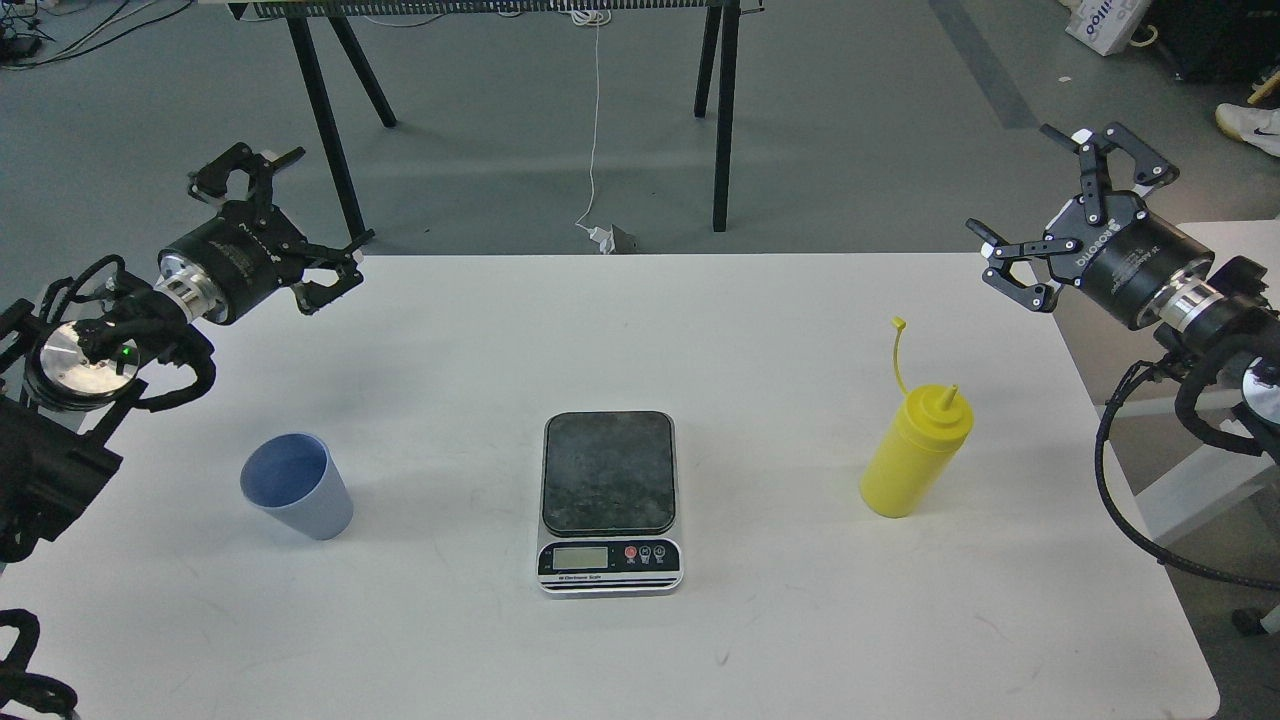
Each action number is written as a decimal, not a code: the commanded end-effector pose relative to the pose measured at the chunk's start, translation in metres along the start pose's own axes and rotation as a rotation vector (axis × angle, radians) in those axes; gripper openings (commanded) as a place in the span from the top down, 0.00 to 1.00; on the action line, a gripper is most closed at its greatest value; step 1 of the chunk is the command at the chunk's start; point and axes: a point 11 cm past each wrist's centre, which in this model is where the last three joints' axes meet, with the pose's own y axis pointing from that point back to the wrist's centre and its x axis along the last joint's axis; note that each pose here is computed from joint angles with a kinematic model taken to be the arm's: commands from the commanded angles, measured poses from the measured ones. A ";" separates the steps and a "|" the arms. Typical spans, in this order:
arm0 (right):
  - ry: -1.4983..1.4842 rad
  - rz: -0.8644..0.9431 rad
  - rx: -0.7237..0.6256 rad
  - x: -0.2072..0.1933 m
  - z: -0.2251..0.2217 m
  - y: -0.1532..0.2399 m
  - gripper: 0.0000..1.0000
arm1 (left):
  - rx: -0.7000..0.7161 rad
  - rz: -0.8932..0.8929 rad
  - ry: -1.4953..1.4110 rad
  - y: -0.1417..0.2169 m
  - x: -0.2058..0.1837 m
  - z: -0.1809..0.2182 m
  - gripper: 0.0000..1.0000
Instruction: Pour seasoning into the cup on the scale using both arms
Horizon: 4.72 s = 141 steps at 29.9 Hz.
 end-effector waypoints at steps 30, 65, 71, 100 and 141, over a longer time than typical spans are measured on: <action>-0.032 -0.024 0.037 -0.007 -0.002 -0.007 0.00 | -0.114 -0.121 -0.140 -0.043 -0.071 0.061 0.00; -0.087 0.044 0.088 0.014 -0.001 -0.010 0.00 | 0.136 0.399 -0.781 0.035 0.001 0.175 0.00; -0.090 0.048 0.081 0.016 0.002 -0.009 0.00 | 0.057 0.340 -0.642 0.035 -0.001 0.174 0.00; -0.105 0.078 0.057 0.025 0.018 -0.005 0.00 | -0.151 0.261 -0.950 0.036 -0.031 0.207 0.00; -0.126 0.093 0.036 0.029 0.035 -0.001 0.00 | 0.872 -0.451 -2.198 0.057 -0.011 0.040 0.00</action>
